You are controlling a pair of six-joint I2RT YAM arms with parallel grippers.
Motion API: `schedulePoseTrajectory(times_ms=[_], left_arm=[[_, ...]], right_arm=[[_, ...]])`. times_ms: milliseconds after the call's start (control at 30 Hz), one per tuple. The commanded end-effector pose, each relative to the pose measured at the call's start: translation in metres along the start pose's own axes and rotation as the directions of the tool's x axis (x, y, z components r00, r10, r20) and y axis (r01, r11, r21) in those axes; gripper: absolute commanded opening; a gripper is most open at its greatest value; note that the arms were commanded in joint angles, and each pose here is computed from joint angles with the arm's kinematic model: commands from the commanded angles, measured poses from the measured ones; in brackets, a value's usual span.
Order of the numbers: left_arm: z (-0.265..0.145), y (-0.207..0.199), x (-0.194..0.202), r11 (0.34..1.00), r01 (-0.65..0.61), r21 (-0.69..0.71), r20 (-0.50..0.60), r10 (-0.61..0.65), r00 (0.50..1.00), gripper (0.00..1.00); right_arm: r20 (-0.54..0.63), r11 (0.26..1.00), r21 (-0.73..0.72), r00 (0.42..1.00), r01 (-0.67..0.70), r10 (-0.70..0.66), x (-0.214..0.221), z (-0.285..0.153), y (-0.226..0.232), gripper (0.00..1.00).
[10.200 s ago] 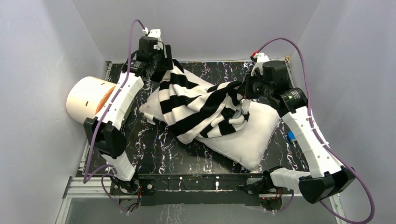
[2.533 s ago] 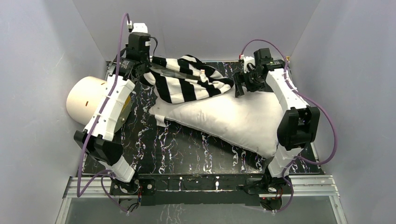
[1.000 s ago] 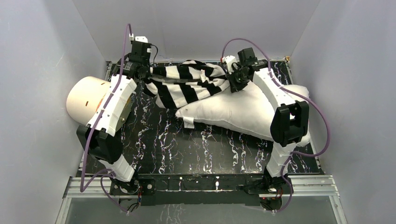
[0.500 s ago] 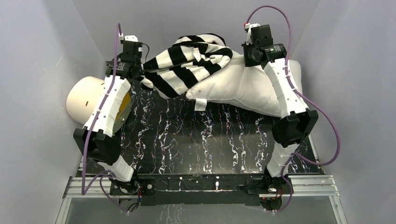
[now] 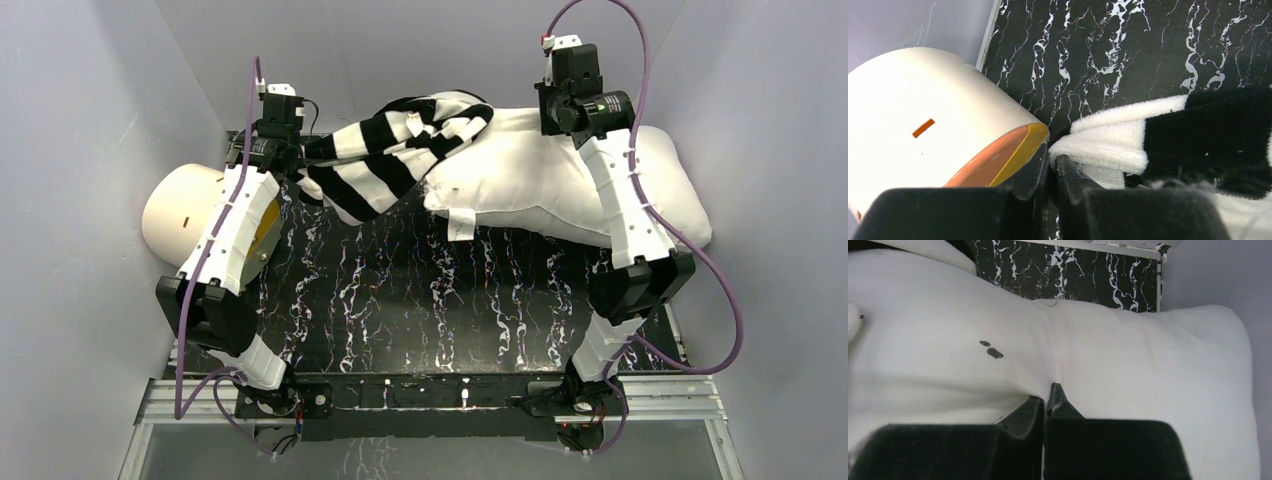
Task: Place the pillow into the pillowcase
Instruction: Pick up the pillow at the center of the board.
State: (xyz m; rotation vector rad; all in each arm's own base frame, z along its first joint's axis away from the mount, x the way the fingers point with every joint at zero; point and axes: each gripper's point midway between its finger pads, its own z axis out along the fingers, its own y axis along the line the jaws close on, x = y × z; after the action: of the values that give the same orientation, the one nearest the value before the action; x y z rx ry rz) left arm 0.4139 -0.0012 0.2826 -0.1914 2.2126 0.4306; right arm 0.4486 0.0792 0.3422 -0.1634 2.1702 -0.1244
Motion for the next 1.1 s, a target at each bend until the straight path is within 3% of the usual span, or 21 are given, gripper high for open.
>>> schedulePoseTrajectory(times_ms=[0, 267, 567, 667, 833, 1067], left_arm=[[-0.014, 0.017, -0.010, 0.999, 0.036, -0.017, 0.036, -0.035, 0.999, 0.00], [0.004, 0.005, 0.010, 1.000, 0.008, -0.003, -0.037, -0.008, 0.999, 0.00], [0.017, 0.037, -0.004, 0.993, 0.060, -0.100, -0.070, -0.067, 0.995, 0.00], [0.018, 0.019, -0.005, 0.997, 0.082, -0.002, -0.067, -0.082, 0.994, 0.00], [0.019, -0.041, 0.014, 0.946, 0.090, 0.313, -0.111, -0.058, 0.992, 0.00], [0.030, -0.026, 0.030, 0.975, 0.069, 0.211, -0.141, -0.040, 0.989, 0.00]], right_arm=[[0.374, 0.979, 0.149, 0.924, -0.142, 0.077, -0.093, -0.081, -0.055, 0.00], [0.437, 0.989, 0.104, 0.898, -0.108, 0.052, -0.097, -0.093, -0.050, 0.00], [0.410, 0.975, 0.177, 0.911, -0.132, 0.049, -0.089, -0.084, -0.062, 0.00], [0.410, 0.980, 0.153, 0.910, -0.129, 0.056, -0.090, -0.080, -0.058, 0.00], [0.389, 0.995, -0.001, 0.917, -0.095, 0.088, -0.091, -0.077, -0.028, 0.00], [0.355, 0.986, 0.135, 0.934, -0.096, 0.042, -0.080, -0.070, -0.049, 0.00]])
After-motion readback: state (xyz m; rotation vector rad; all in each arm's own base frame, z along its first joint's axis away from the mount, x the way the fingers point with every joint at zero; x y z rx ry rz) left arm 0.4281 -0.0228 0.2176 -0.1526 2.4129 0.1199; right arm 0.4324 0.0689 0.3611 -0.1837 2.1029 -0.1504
